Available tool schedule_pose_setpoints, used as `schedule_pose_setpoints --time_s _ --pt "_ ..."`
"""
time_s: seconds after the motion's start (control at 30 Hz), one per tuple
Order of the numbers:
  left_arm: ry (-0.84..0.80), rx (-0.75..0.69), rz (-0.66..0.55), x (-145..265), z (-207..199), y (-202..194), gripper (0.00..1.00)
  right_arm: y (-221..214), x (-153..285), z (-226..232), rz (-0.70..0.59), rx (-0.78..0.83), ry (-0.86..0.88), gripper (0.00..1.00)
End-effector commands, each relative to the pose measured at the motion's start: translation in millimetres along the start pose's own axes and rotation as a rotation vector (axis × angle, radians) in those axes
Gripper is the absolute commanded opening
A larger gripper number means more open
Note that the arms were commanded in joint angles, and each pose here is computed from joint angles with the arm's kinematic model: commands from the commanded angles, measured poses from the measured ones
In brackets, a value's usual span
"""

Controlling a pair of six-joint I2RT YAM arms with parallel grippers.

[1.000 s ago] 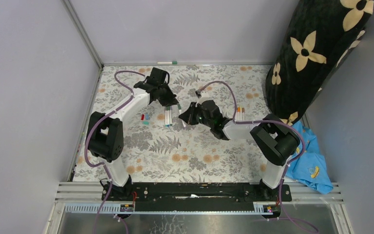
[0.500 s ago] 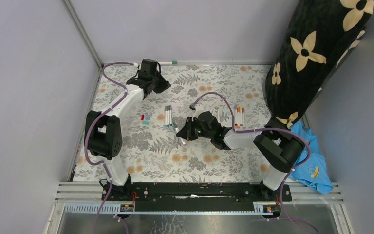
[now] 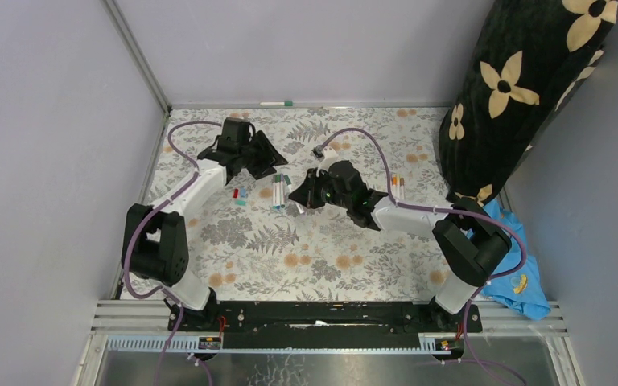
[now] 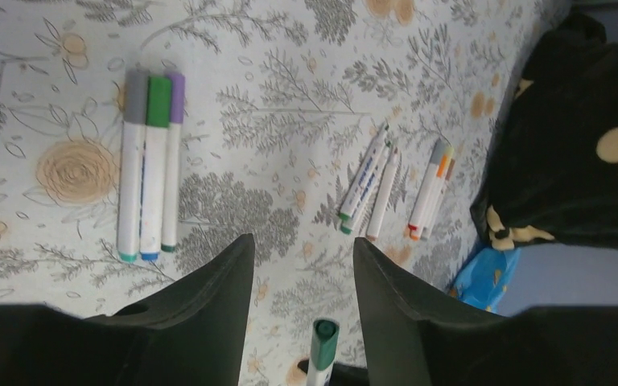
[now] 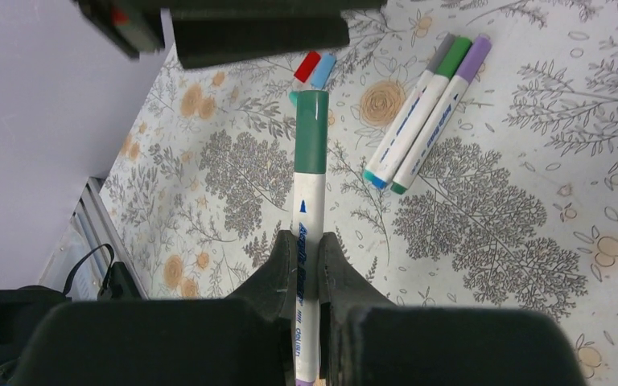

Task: Open the pen caps

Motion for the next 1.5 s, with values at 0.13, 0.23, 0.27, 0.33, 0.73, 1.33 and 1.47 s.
schedule_pose_setpoints --time_s 0.13,0.23,0.27,0.33,0.73,1.33,1.47 --pt "-0.123 -0.023 0.071 15.7 -3.0 -17.3 0.55 40.8 -0.7 9.6 -0.089 0.047 0.031 0.00" --pt "-0.125 -0.018 0.083 14.9 -1.3 -22.9 0.56 45.2 -4.6 9.4 -0.089 0.046 0.036 0.00" --pt "-0.128 -0.013 0.089 13.8 -0.4 -24.7 0.56 46.0 -6.2 9.6 -0.087 0.048 0.040 0.00" --pt "-0.137 -0.009 0.096 11.9 -2.0 -27.5 0.56 47.0 -9.4 10.3 -0.080 0.048 0.046 0.00" --pt "-0.173 0.000 0.091 15.9 -10.9 -30.7 0.54 43.8 -22.7 7.0 -0.073 0.032 0.058 0.00" --pt "-0.111 -0.015 0.058 7.7 -1.8 -29.0 0.34 36.3 -18.2 4.8 -0.061 0.027 0.063 0.00" --pt "-0.093 -0.023 0.045 5.2 -1.6 -26.9 0.36 33.0 -16.3 4.1 -0.057 0.024 0.064 0.00"
Point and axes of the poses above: each gripper's point midway between its finger pads, its own x axis back along the fingers, its own z axis along the line the jaws close on, y = z × x, the point moved 10 cm from there along x, back along the fingers, and after that the axes turned 5 degrees about x, right-handed, at the moved point
